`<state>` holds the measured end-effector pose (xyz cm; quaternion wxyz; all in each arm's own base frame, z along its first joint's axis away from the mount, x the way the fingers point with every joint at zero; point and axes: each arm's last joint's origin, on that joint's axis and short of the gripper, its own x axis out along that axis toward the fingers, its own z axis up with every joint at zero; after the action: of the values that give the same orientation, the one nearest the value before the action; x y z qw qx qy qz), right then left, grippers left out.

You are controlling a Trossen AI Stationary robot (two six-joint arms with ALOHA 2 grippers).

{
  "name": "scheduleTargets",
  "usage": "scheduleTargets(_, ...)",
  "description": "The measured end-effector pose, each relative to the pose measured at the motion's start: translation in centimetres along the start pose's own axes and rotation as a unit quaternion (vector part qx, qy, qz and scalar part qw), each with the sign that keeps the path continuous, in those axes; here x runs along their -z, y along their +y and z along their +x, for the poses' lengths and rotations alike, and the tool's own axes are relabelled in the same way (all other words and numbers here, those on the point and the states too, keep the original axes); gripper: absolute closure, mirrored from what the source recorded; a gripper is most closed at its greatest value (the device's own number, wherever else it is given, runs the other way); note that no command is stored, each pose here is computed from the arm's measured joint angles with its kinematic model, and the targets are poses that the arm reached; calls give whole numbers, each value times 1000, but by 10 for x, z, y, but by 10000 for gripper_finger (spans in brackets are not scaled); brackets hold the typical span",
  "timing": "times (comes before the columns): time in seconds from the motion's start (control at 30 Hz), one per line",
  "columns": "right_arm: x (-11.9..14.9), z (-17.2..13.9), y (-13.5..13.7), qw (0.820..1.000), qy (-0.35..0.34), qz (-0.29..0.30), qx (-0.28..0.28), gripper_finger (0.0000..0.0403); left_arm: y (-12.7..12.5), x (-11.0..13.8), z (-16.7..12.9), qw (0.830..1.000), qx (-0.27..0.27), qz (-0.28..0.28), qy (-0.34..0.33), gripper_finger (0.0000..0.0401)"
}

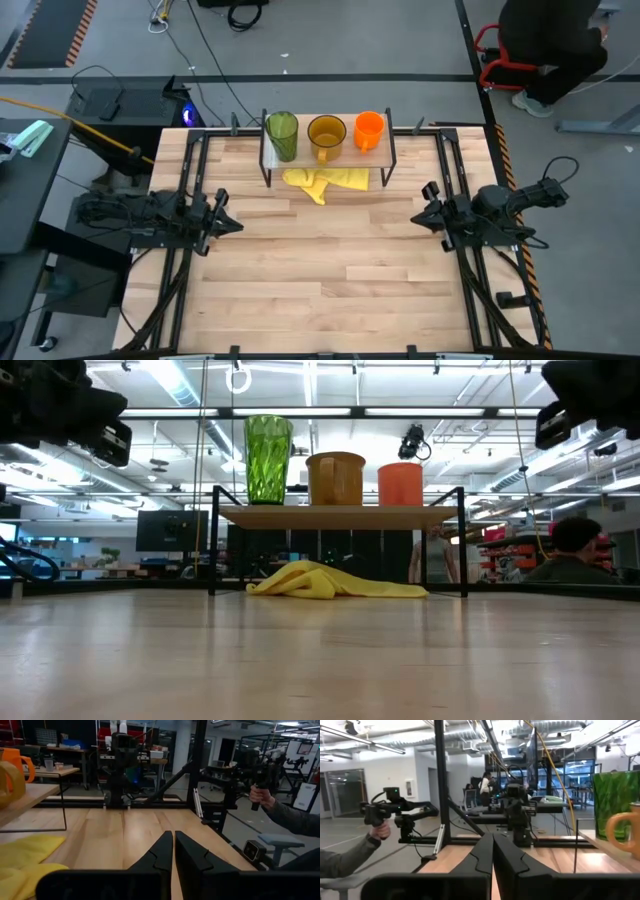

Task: Stack small to large cups/mugs on shelf
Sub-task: Return to Home Position

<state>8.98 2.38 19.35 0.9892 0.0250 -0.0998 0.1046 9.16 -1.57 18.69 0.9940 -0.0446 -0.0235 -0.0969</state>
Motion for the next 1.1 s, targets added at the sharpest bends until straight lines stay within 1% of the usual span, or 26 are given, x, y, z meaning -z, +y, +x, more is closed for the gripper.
scheduleTargets(0.13, 0, 0, -1, 1000, 0, 0, 6, 387, 1, 8, 1, 1000, -2, 0, 8, 373)
scheduleTargets(0.3, 0, 0, -1, 1000, 0, 0, 7, 387, 2, 15, 4, 1000, -6, 4, -1, 365)
scheduleTargets(0.47, 1, 0, -1, 1000, 3, -2, 7, 387, 2, 16, 4, 1000, -9, 24, 1, 368)
scheduleTargets(0.6, 6, 0, -2, 999, 30, -17, 10, 387, 2, 17, 4, 998, -10, 59, 6, 374)
scheduleTargets(0.7, 11, -1, -2, 998, 54, -20, 16, 387, 2, 17, 4, 997, -12, 73, 8, 376)
scheduleTargets(0.93, 18, -2, -5, 993, 92, -26, 66, 387, 3, 19, 3, 997, -28, 75, 16, 366)
scheduleTargets(1.1, 20, -2, -6, 991, 104, -46, 71, 387, 3, 19, 3, 997, -29, 75, 18, 367)
